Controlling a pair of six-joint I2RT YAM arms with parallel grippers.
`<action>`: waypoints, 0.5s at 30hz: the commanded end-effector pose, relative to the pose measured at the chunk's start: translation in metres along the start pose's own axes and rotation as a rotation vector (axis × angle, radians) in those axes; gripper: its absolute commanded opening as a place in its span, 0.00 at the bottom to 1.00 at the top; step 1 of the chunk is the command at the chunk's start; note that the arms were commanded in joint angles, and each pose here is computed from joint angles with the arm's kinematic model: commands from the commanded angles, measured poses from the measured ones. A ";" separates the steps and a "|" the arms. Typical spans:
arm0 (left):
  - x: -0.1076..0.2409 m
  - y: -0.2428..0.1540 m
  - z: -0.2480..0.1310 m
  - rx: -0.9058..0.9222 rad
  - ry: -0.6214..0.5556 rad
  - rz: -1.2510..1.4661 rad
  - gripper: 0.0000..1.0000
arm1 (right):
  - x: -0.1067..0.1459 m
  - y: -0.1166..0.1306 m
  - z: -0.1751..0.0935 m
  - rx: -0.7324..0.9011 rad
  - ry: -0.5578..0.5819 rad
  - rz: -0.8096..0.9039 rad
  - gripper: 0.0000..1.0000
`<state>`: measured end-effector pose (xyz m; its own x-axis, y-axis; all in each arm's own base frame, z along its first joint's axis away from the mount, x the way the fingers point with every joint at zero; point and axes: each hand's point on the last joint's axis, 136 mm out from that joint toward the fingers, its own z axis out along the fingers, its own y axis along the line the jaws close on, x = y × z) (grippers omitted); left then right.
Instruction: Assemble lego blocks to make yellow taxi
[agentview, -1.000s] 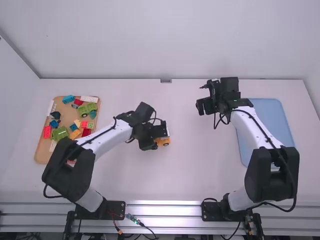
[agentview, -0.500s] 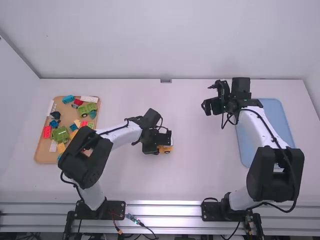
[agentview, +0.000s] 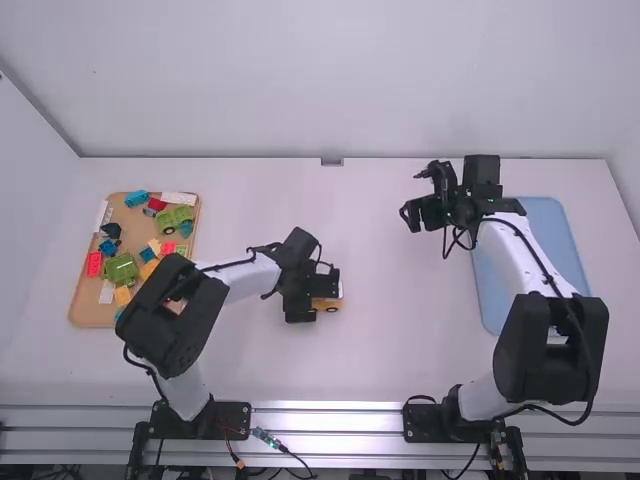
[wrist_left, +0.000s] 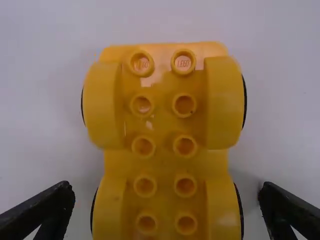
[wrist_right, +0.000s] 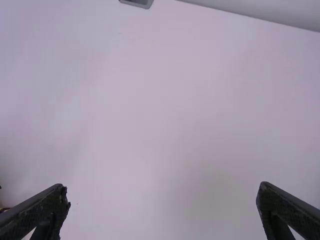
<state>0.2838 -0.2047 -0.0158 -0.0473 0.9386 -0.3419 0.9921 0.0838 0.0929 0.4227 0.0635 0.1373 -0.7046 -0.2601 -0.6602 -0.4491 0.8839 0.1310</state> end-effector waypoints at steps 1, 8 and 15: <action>0.007 0.006 -0.004 -0.022 0.047 -0.020 0.99 | -0.015 0.003 -0.007 -0.007 -0.032 -0.017 0.99; -0.013 0.023 -0.073 -0.046 0.079 0.020 0.99 | -0.015 0.007 -0.006 -0.012 -0.032 -0.025 0.99; 0.005 0.070 -0.154 -0.202 0.053 -0.084 0.99 | -0.017 0.014 -0.003 -0.019 -0.031 -0.042 0.99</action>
<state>0.3211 -0.1684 0.1161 -0.0819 0.9499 -0.3018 0.9652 0.1510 0.2133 0.4210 0.0752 0.1375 -0.6964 -0.2793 -0.6611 -0.4735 0.8710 0.1307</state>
